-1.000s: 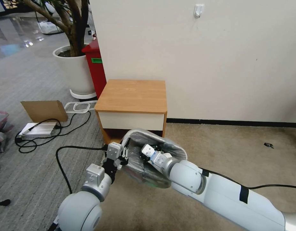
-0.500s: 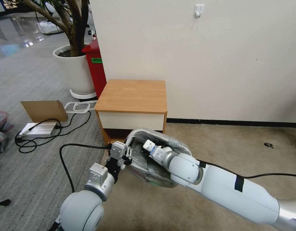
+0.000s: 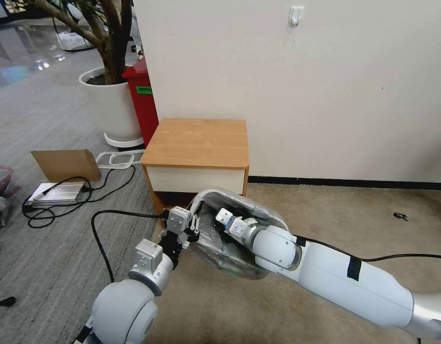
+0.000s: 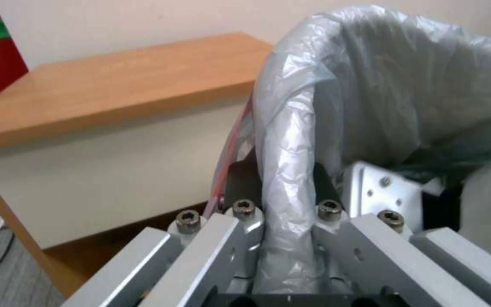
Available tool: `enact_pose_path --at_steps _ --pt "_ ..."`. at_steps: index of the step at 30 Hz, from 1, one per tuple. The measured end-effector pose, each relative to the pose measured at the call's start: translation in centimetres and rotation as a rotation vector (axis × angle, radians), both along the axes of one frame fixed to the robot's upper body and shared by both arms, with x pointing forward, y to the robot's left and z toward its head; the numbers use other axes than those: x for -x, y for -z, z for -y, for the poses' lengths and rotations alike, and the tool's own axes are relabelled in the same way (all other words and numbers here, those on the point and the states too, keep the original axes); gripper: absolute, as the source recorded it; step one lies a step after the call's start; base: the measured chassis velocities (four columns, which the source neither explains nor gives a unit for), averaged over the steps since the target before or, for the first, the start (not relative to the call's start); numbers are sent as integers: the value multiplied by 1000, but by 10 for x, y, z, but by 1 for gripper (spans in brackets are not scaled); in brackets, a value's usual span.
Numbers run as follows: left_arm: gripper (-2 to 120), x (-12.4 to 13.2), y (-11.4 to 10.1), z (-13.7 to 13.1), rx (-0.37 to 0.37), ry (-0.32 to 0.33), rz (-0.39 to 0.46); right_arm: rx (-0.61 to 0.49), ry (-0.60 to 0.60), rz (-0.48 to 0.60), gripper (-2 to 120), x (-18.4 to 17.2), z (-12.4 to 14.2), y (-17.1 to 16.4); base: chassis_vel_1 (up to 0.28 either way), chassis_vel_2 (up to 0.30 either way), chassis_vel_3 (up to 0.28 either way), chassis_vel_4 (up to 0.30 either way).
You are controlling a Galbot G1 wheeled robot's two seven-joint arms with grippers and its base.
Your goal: Pick up the garbage bag from the table and place it over the trash can.
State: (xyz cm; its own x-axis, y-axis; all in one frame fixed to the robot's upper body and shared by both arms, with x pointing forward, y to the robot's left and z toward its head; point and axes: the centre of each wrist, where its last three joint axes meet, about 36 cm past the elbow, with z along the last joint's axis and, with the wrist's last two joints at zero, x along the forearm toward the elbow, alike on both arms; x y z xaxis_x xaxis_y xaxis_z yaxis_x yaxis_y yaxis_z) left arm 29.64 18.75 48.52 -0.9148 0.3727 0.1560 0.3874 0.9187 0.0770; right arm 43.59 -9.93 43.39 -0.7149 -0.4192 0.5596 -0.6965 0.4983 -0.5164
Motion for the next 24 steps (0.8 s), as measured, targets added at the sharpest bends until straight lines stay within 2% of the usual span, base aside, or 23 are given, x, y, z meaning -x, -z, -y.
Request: enact_pose_path --at_steps 5,10,11,20,24 --pt "5 -8 15 -3 15 -25 -43 -40 -14 -21 0 9 5 -13 0 0 0 0" --pt "5 -11 17 -4 32 -35 -57 -47 -21 -24 0 12 7 -17 0 0 0 0" --pt "5 -16 18 -2 94 -49 -119 -61 -37 -47 0 21 14 -23 0 0 0 0" --pt "5 -20 22 1 146 -74 -183 -104 -39 -104 0 31 19 -25 0 0 0 0" --pt "5 -23 30 -1 183 -102 -231 -126 -29 -112 0 37 29 -32 0 0 0 0"
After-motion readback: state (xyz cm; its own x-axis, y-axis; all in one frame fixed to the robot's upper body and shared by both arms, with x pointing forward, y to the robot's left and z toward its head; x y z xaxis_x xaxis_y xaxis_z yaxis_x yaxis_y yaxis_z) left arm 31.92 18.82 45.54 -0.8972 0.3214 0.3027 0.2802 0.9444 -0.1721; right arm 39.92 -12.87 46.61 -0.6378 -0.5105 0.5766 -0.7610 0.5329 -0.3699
